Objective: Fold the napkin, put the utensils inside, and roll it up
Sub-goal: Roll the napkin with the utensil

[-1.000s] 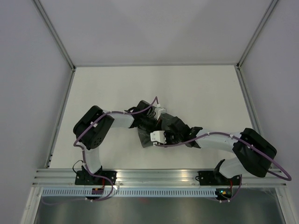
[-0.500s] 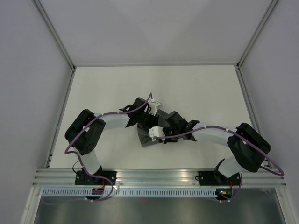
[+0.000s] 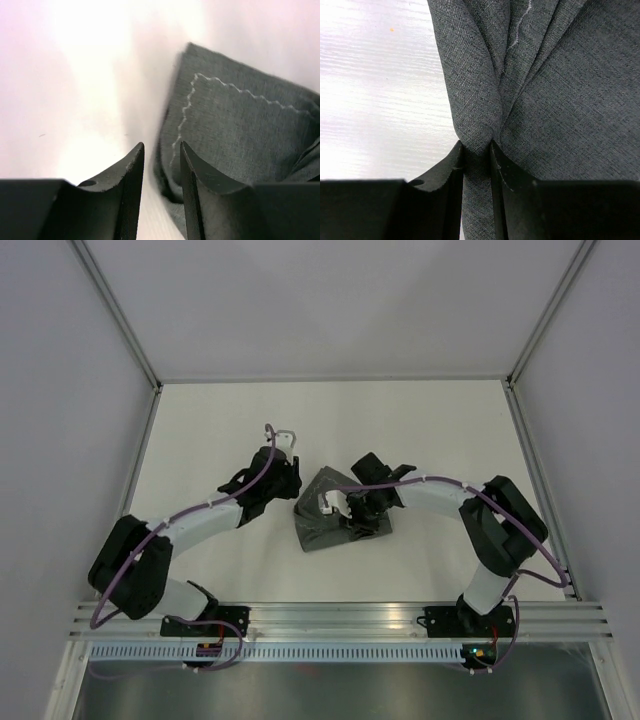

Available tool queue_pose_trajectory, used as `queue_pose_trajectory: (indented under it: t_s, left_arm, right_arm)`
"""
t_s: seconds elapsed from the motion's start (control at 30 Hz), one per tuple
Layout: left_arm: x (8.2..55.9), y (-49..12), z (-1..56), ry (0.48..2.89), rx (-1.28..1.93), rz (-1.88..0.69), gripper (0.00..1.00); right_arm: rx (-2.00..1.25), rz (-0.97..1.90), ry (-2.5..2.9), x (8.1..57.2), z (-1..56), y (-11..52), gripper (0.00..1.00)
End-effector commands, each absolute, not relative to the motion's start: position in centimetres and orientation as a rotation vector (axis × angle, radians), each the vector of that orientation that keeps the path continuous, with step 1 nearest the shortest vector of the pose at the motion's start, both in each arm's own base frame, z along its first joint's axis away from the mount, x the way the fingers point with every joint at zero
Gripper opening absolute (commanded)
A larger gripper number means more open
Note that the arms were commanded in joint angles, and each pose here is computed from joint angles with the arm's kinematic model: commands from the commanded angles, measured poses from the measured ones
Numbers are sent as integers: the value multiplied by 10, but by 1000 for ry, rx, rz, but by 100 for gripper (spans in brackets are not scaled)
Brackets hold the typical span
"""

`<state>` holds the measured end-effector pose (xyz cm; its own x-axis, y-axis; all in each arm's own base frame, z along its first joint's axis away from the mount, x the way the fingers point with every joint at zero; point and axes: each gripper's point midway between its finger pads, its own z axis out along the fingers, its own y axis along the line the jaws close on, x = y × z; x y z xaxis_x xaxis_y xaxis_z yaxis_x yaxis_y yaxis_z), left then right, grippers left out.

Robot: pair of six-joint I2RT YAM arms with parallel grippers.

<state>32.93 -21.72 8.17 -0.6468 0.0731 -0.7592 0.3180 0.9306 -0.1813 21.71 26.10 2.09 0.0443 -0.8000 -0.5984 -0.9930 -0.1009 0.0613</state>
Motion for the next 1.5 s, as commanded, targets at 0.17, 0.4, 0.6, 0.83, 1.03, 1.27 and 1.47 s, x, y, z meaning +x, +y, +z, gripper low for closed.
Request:
queue_pose_trajectory:
  t_s: [0.17,0.4,0.6,0.83,1.03,1.27,1.47]
  left_arm:
    - [321,-165,181,1780,-61,-415,45]
    - [287,-179,217,1568,224,-427,62]
    - [257,-214,205,1453,506,-345,63]
    - [233,-274,159,1512,877,-344,63]
    - [210,-319,106,1575,1150,-403,66]
    - [205,-337,71,1611,1278,-405,71]
    - [208,-342,50,1637,1321,-382,69]
  right_arm:
    - [-2008,960,2058,207,-7,238,0]
    - [-1999,1011,2137,222,-12,244,0]
    - [-1988,1088,2237,227,-20,247,1]
    - [-1947,1105,2346,234,-32,249,0]
    - [-1926,1105,2388,239,-37,251,1]
    - [-1911,1113,2417,241,-39,250,1]
    - [-1902,1117,2432,242,-40,249,0]
